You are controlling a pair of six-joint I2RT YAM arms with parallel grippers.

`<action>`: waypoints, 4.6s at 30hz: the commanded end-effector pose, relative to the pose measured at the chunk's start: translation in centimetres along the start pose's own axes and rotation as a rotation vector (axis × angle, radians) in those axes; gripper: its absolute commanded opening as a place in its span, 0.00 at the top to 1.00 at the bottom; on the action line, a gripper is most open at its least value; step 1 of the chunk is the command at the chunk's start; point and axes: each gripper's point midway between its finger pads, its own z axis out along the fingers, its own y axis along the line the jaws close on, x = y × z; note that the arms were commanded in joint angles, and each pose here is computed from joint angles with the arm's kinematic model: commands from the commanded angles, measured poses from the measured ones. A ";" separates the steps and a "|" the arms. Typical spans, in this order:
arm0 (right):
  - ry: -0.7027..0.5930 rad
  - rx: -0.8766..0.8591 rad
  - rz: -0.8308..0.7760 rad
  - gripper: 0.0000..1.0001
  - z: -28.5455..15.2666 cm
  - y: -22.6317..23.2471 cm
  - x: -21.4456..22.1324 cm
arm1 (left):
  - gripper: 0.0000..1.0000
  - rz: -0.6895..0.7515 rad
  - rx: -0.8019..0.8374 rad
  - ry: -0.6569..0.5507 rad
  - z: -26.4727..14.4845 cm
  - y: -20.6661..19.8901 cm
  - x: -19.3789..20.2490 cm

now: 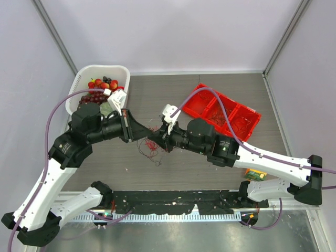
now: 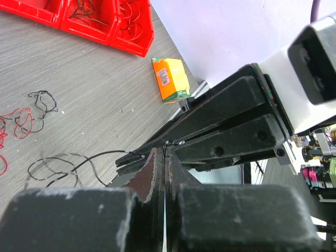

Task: Untangle the cables
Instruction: Untie the cable, then place the cable in the bin.

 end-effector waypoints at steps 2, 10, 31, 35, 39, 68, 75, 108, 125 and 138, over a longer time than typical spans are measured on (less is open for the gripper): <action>-0.141 0.021 0.043 0.99 -0.3 -0.2 -3.5 | 0.97 0.014 0.035 -0.054 -0.8 -1.6 -1.4; -0.186 0.060 0.091 0.99 -1.0 -1.2 -4.1 | 0.31 0.058 -0.010 -0.100 -2.1 -0.9 -1.4; -0.293 0.826 0.100 0.99 -11.1 -24.9 -10.2 | 0.11 0.170 -0.342 -0.308 -6.3 4.1 -3.8; -0.332 0.885 0.097 0.99 -11.3 -29.5 -10.5 | 0.11 0.180 -0.342 -0.286 -5.8 4.4 -3.5; -0.364 0.906 0.135 0.99 -11.1 -33.2 -10.4 | 0.11 0.188 -0.340 -0.275 -5.5 4.6 -3.3; 0.093 1.077 0.302 0.99 -6.2 -41.1 10.3 | 0.11 0.106 -0.352 -0.145 -1.7 8.2 0.3; 0.250 1.154 0.369 0.99 -5.1 -44.3 15.5 | 0.11 0.051 -0.333 -0.136 -1.2 8.6 1.6; 0.401 1.111 0.420 0.52 -4.1 -47.6 12.7 | 0.13 -0.126 -0.347 -0.049 1.2 12.6 7.4; 0.354 1.046 0.441 0.41 -7.9 -41.7 7.3 | 0.14 -0.161 -0.369 -0.016 1.7 14.0 9.0; 0.427 1.032 0.422 0.58 -7.4 -42.2 10.3 | 0.15 -0.165 -0.348 -0.006 2.2 13.9 9.2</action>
